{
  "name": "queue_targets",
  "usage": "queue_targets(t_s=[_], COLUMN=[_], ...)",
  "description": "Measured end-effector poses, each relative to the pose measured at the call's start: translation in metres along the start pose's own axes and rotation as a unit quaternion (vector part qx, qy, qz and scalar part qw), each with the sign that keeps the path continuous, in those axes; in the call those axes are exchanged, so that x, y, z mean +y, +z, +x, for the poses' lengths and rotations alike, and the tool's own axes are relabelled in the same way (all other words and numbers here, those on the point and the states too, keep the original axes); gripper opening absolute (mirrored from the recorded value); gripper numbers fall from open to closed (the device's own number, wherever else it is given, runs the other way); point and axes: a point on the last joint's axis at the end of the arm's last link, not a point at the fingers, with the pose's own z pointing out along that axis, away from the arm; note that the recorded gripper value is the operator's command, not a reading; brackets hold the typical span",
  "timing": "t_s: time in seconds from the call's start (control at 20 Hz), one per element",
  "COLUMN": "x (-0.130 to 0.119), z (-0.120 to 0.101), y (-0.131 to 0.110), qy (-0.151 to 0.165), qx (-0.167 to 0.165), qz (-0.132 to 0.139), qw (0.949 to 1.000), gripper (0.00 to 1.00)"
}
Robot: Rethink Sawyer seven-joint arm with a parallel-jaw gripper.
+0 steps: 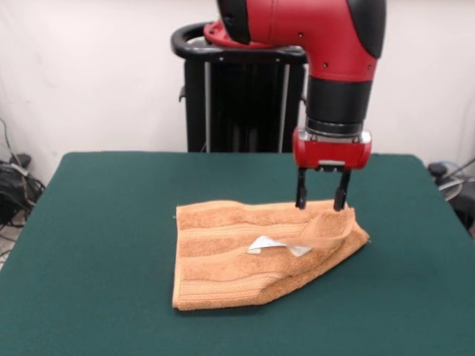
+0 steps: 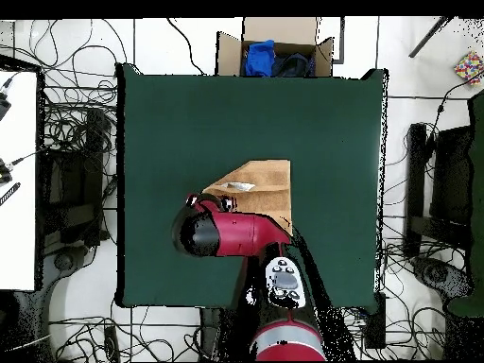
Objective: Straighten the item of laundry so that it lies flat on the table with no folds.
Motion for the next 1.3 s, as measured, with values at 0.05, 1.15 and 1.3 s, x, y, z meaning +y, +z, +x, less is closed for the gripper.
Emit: queue_targets(t_s=[0.05,1.15,1.3], x=[-0.001,0.046,0.046], z=[0.001,0.015,0.021], y=[0.000,0.000,0.008], qy=[-0.002,-0.043,-0.042], qx=[0.003,0.029,0.038], qz=[-0.002,-0.019,-0.020], qw=[1.0000,0.9985,0.9982], gripper=[1.00,1.00,1.00])
